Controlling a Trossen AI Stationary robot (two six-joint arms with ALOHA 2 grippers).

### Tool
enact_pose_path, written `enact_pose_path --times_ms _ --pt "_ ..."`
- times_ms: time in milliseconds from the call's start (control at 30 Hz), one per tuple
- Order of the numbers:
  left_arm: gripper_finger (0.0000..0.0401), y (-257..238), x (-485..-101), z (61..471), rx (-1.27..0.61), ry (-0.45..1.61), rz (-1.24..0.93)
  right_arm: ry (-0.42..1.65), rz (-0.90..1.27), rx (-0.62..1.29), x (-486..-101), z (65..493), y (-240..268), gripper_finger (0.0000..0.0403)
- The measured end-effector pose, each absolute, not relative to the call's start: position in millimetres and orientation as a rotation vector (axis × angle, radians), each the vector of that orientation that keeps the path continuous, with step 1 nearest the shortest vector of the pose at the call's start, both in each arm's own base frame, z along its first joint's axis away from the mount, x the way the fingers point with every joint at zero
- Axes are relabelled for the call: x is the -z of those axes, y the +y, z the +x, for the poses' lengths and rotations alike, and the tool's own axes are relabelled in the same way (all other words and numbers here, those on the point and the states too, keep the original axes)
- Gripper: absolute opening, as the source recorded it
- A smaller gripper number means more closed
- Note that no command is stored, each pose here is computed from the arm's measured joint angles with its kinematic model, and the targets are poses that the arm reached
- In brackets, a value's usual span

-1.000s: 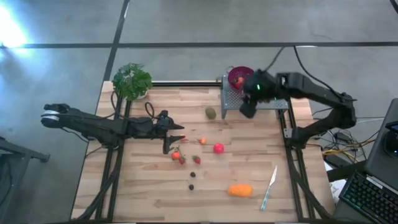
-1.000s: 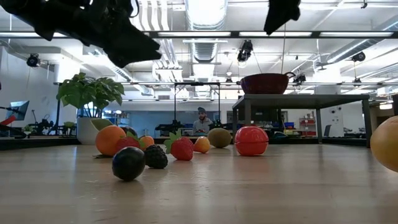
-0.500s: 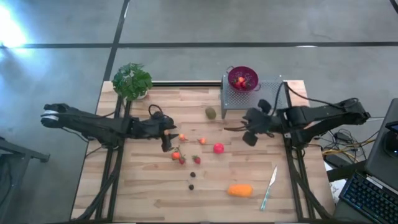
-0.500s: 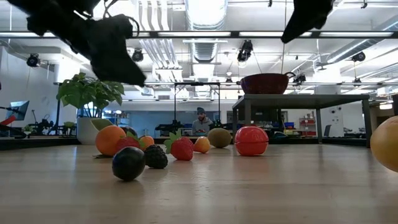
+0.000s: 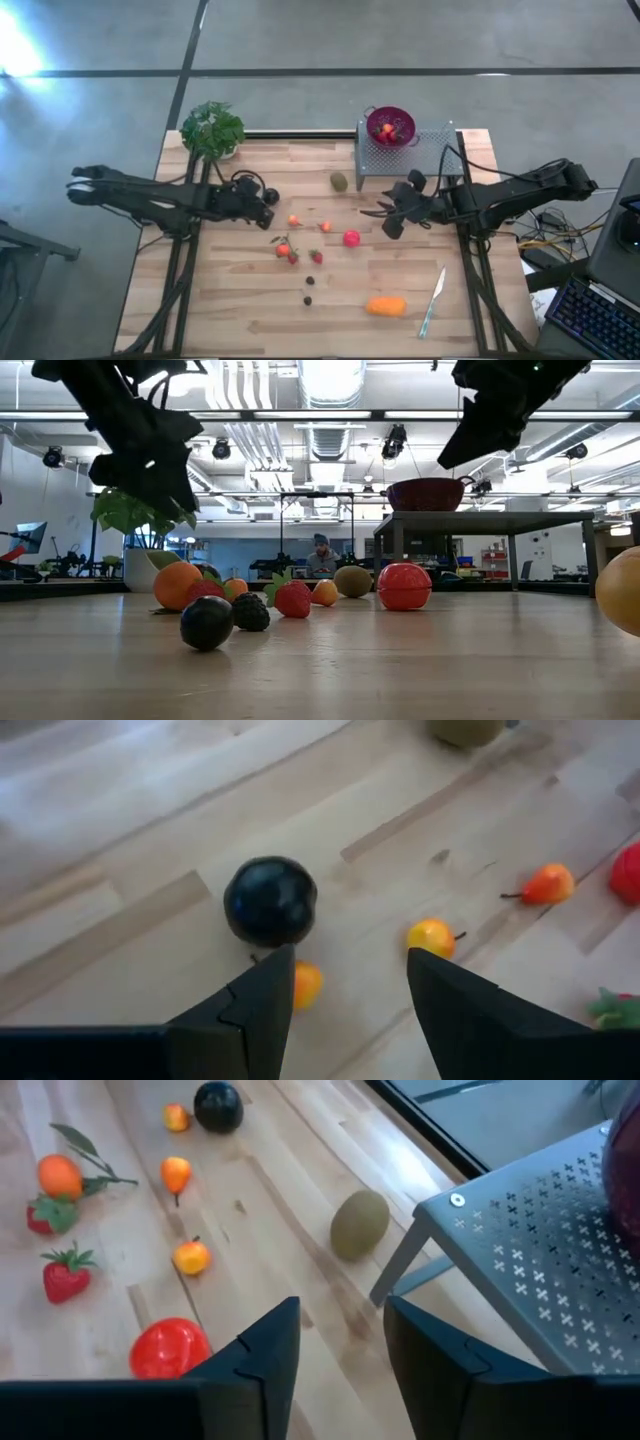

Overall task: Pick & Place Fruit
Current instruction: Put the peach into the violet strainer bowl on the shelf

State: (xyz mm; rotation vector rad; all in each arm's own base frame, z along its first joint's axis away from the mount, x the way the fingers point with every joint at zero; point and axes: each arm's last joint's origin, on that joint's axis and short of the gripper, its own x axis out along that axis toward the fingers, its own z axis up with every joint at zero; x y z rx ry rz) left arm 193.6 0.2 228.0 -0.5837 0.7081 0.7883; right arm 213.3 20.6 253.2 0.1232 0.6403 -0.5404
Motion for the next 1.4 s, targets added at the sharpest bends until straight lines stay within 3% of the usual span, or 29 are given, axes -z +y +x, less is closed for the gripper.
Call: enact_pose_path --times_ms 533,1133,1400 --pt "0.0199 -1.3 -193.8 215.4 -0.883 0.936 -0.582 0.64 0.118 0.54 -253.3 213.3 20.4 0.0203" --pt "0.02 12.2 -175.6 228.4 -0.969 0.997 -0.615 0.645 0.094 0.538 -253.3 213.2 20.3 0.0171" --pt "0.02 16.3 -167.6 233.7 -0.975 1.015 -0.631 0.645 0.091 0.537 -253.3 213.2 20.3 0.0187"
